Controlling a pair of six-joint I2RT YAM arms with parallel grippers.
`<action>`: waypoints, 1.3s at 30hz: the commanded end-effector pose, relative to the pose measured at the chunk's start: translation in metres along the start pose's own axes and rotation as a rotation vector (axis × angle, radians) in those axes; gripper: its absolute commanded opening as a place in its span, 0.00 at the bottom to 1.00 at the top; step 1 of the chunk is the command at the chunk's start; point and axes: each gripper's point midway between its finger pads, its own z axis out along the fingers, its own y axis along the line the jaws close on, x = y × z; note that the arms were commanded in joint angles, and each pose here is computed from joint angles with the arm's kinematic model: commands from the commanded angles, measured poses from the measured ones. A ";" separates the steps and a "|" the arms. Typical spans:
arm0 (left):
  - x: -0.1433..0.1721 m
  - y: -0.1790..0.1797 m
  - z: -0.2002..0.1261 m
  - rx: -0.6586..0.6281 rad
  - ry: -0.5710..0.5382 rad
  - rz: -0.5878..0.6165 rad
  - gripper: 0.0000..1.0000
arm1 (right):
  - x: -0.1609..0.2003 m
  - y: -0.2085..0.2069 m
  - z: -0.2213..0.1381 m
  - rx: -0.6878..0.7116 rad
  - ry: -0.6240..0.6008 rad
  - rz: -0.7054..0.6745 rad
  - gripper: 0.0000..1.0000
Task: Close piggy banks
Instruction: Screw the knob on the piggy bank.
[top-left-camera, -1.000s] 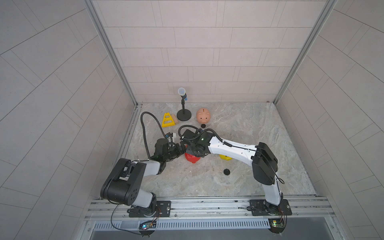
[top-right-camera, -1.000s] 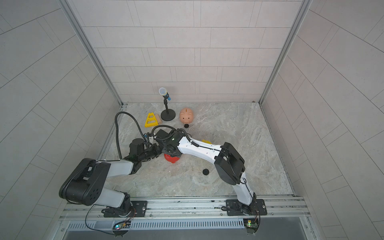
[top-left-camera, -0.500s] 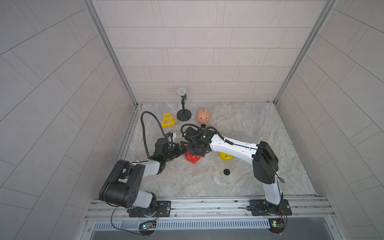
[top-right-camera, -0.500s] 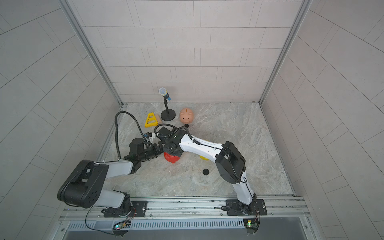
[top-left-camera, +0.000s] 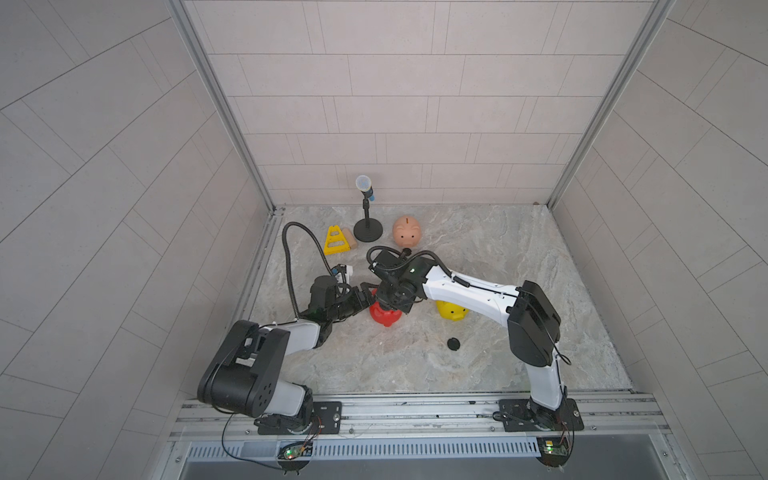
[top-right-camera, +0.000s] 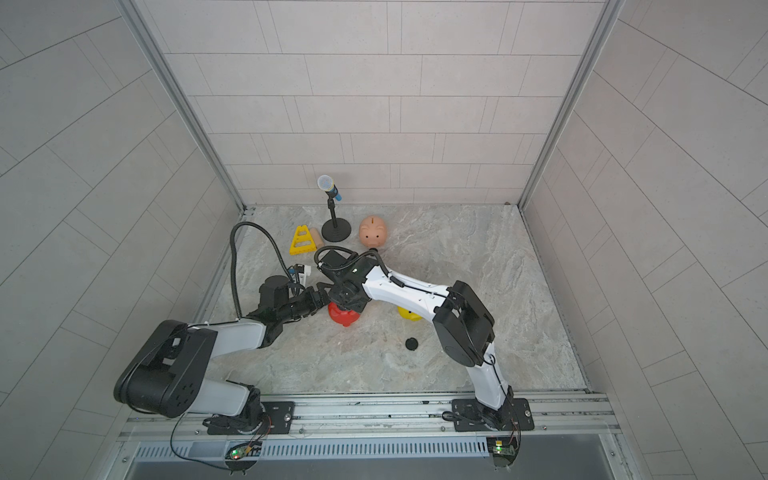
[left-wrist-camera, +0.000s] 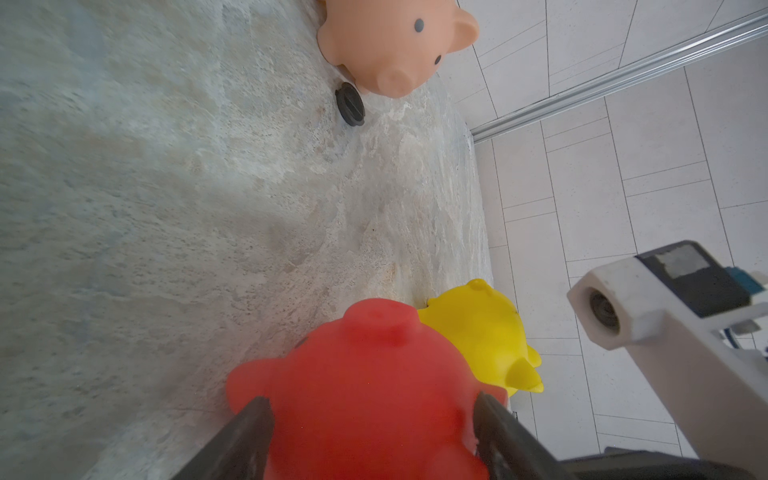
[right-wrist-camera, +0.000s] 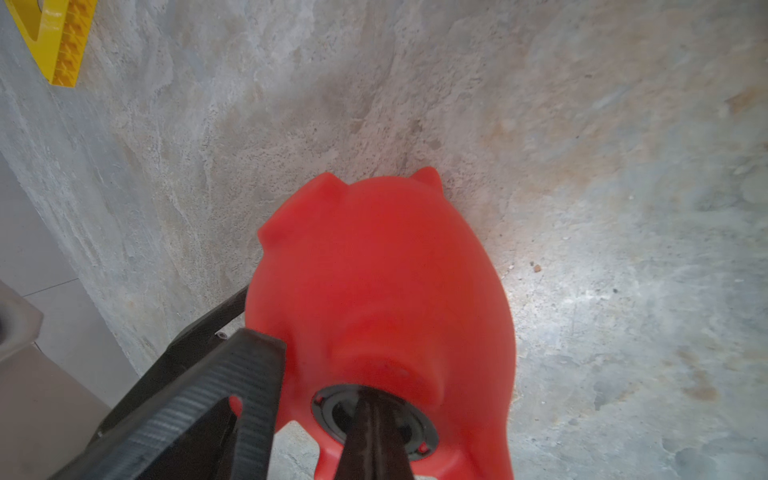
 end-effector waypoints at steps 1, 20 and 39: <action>0.047 0.010 0.001 -0.021 0.177 -0.067 0.79 | 0.011 -0.036 0.054 0.114 0.057 0.097 0.00; 0.045 0.008 0.000 -0.018 0.171 -0.063 0.79 | 0.010 -0.022 0.048 0.011 0.064 0.174 0.01; 0.039 -0.001 -0.009 -0.035 0.158 -0.015 0.81 | 0.005 -0.011 -0.013 -0.013 0.022 0.041 0.18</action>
